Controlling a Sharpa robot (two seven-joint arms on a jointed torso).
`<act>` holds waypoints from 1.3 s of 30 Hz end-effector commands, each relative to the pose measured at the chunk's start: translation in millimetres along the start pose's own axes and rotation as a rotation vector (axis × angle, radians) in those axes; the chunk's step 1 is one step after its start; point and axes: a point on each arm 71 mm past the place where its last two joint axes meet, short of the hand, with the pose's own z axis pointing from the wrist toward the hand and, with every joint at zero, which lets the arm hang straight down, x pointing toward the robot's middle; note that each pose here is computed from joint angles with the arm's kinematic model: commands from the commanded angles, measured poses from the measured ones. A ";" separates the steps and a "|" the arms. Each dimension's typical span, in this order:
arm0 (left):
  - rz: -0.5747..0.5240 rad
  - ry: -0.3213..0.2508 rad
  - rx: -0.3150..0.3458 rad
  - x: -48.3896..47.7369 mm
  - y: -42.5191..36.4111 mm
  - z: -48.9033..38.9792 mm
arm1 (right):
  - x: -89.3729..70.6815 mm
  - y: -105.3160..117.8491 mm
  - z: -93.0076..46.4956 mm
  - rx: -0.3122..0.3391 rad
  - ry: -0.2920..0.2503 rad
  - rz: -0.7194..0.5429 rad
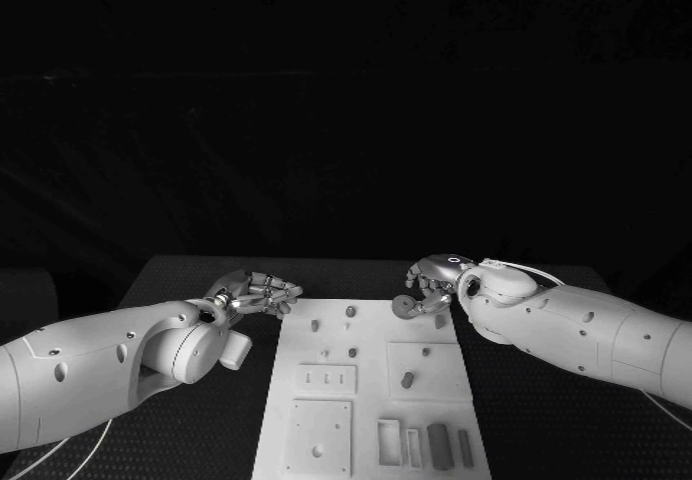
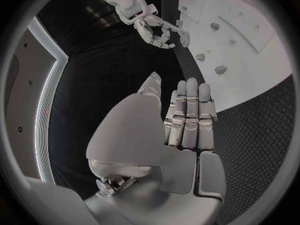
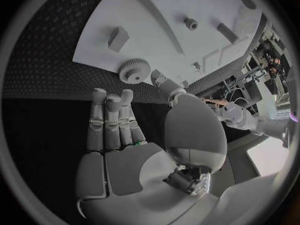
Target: Assemble the parts on the task board
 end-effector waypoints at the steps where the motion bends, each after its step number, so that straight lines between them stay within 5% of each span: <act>1: -0.003 0.019 0.013 2.0 -1.6 0.4 | 3.4 3.4 0.6 -0.031 0.032 0.008; 39: -0.006 0.028 0.012 4.2 -1.8 -1.6 | 21.1 9.4 8.1 -0.020 0.067 0.011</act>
